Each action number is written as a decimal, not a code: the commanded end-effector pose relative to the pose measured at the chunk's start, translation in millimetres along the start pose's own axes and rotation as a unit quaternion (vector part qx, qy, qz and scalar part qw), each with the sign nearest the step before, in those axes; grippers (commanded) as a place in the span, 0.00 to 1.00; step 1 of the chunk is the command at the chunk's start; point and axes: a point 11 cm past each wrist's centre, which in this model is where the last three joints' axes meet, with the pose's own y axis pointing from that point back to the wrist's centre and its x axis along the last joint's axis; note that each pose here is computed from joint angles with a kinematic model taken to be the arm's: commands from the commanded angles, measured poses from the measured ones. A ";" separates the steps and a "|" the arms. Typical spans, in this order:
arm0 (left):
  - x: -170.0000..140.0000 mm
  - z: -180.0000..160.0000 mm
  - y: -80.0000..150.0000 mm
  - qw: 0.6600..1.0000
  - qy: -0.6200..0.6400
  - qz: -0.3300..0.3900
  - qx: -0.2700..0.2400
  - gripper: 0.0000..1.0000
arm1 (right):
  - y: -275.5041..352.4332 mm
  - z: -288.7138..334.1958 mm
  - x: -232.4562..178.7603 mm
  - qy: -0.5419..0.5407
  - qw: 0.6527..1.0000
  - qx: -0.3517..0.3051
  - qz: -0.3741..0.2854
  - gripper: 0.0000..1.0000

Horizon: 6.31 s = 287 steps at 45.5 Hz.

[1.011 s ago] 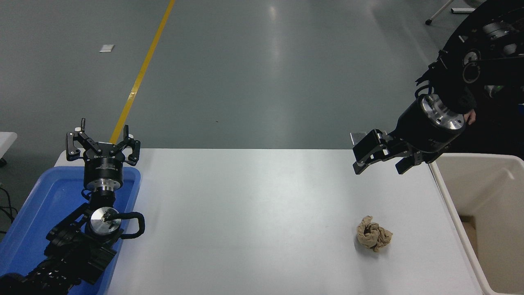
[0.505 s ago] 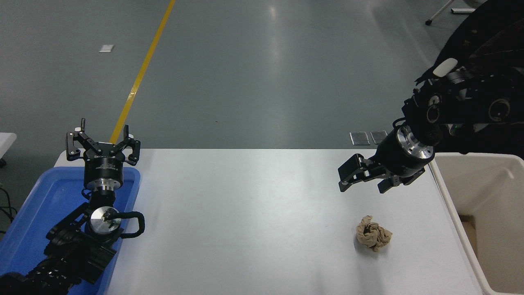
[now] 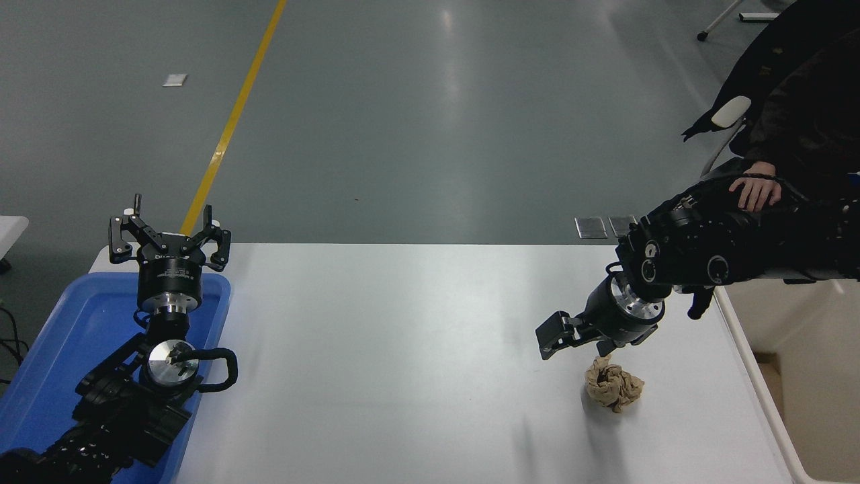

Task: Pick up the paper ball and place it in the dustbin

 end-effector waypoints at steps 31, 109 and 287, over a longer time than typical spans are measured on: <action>0.0 0.0 0.0 1.000 0.000 0.000 0.000 0.99 | -36.7 34.7 -2.8 0.038 0.997 -0.055 0.025 1.00; 0.0 -0.3 0.1 1.000 0.000 0.000 0.001 0.99 | 81.4 43.7 30.1 0.047 0.995 -0.076 0.049 0.00; -0.7 -0.3 -0.5 1.000 0.000 -0.001 0.001 0.99 | 138.9 58.6 24.8 -0.084 0.993 -0.011 0.077 1.00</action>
